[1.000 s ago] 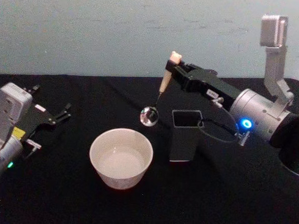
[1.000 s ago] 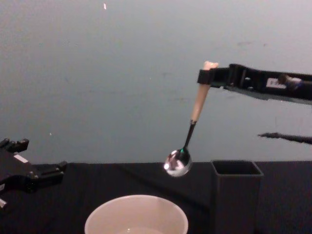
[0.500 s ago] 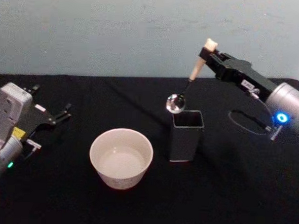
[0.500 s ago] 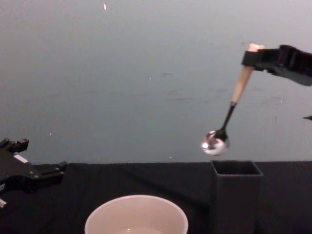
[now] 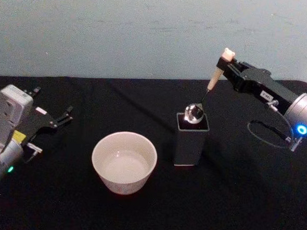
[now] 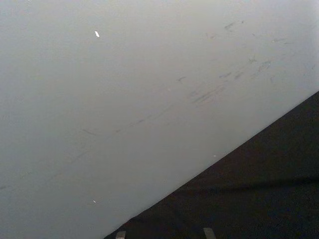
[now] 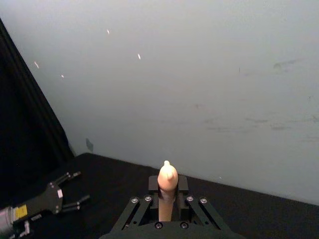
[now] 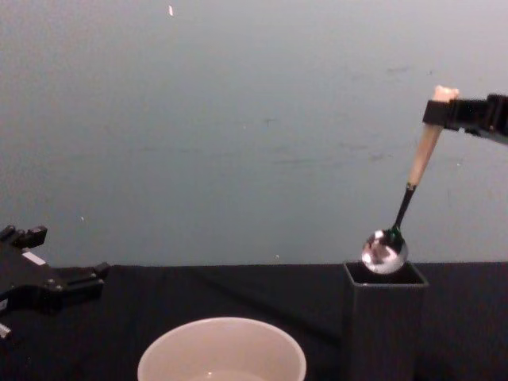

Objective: Pick up the stirring spoon with one hand, stir inside the cup, then place it back in its original position.

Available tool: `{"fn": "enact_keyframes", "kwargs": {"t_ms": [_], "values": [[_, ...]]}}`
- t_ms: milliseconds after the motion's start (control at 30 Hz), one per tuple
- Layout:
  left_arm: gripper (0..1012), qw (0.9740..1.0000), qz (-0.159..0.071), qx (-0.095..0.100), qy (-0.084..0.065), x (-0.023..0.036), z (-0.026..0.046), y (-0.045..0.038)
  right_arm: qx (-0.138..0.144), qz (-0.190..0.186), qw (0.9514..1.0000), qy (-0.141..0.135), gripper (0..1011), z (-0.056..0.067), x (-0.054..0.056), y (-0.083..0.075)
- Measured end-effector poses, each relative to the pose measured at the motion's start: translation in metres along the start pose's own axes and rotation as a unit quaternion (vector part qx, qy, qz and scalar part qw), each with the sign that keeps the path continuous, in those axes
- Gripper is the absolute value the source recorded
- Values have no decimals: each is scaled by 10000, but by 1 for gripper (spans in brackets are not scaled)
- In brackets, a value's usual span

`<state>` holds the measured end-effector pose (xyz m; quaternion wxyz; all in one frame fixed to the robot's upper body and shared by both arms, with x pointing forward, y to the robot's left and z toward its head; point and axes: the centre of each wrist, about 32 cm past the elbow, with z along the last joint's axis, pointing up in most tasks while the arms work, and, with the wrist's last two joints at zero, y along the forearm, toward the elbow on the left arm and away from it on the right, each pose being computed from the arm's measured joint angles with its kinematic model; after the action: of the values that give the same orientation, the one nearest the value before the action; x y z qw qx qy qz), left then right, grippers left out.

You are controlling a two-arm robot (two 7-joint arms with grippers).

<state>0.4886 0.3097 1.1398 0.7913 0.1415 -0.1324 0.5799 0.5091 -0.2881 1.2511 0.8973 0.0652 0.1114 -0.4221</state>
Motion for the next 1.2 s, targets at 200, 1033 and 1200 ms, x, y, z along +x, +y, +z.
{"fn": "enact_keyframes", "kwargs": {"t_ms": [200, 1033, 1200], "values": [[1002, 10000, 0, 0, 0, 0, 0, 0, -177, 14, 9998, -63, 215, -85, 6, 19], [1001, 10000, 0, 0, 0, 0, 0, 0, -806, -40, 9964, -266, 215, -418, 21, 156], [1001, 10000, 0, 0, 0, 0, 0, 0, -902, -54, 9954, -305, 215, -454, 31, 159]]}}
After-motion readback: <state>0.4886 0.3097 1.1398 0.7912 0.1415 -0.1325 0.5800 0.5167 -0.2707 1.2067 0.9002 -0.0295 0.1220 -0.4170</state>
